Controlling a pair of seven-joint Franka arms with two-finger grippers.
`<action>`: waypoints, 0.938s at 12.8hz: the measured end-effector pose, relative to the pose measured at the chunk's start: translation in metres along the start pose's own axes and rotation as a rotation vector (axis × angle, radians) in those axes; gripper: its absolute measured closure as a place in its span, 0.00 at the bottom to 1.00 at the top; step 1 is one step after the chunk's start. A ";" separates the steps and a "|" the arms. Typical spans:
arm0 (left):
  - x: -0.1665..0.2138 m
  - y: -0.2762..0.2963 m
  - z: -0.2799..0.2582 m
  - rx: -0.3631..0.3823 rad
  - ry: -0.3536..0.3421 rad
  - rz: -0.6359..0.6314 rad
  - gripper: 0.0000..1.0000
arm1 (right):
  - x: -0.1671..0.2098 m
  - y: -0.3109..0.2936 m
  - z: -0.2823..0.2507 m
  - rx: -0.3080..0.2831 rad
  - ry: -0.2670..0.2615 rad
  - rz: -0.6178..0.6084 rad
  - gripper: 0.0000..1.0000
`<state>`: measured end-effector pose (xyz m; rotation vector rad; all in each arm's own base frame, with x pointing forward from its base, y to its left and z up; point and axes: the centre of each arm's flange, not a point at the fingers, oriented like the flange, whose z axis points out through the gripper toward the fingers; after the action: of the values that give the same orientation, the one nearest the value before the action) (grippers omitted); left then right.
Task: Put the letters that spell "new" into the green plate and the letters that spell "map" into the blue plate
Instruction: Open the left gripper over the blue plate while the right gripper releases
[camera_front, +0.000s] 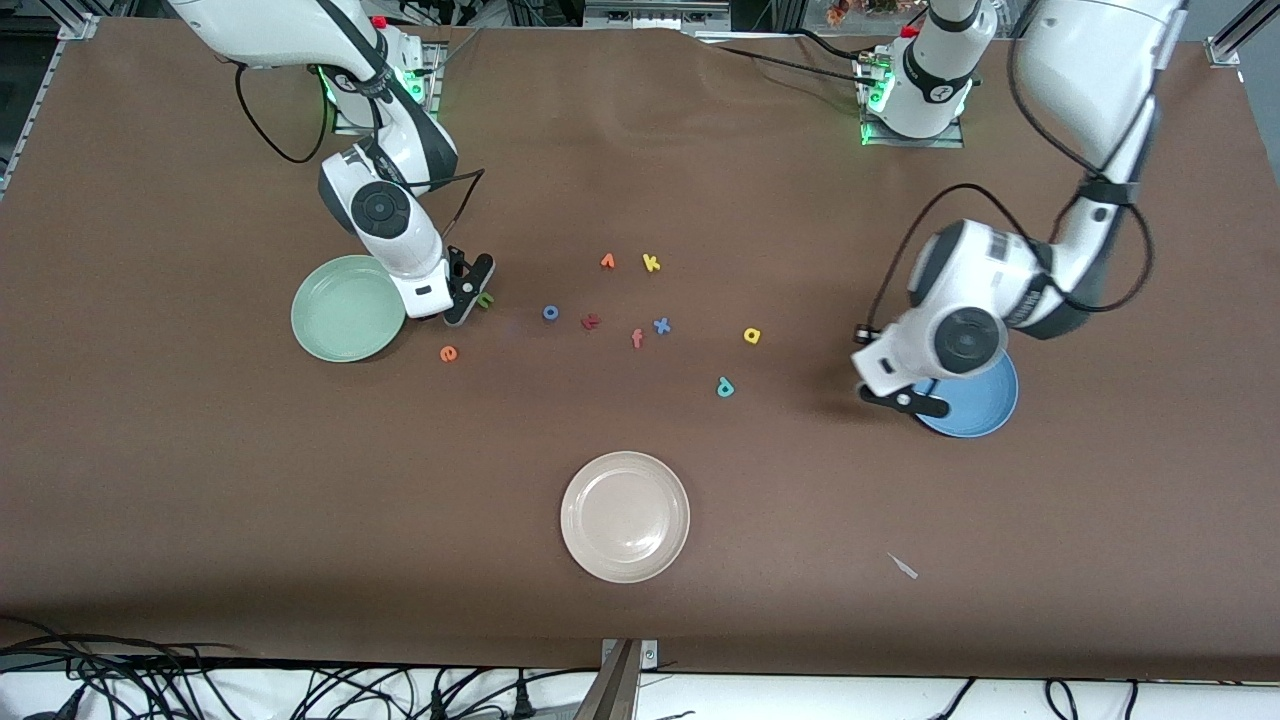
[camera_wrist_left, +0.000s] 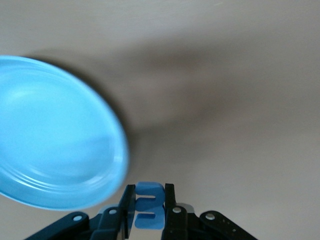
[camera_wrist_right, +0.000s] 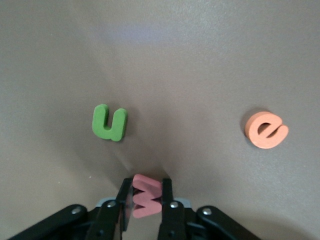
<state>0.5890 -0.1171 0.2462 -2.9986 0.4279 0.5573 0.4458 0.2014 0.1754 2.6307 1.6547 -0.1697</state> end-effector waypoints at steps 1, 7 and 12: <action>-0.002 -0.027 0.005 0.014 -0.007 0.055 0.73 | 0.000 0.000 0.000 -0.001 0.001 -0.001 0.74; 0.009 -0.059 0.041 0.027 -0.005 0.138 0.48 | 0.007 0.031 -0.085 -0.065 -0.070 0.031 0.74; 0.018 -0.018 0.014 -0.073 0.042 -0.001 0.00 | -0.041 0.083 -0.085 -0.054 -0.110 0.082 0.74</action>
<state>0.6051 -0.1032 0.2265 -3.0849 0.4175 0.5216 0.5094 0.1353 0.2615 2.5937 1.4938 -0.2591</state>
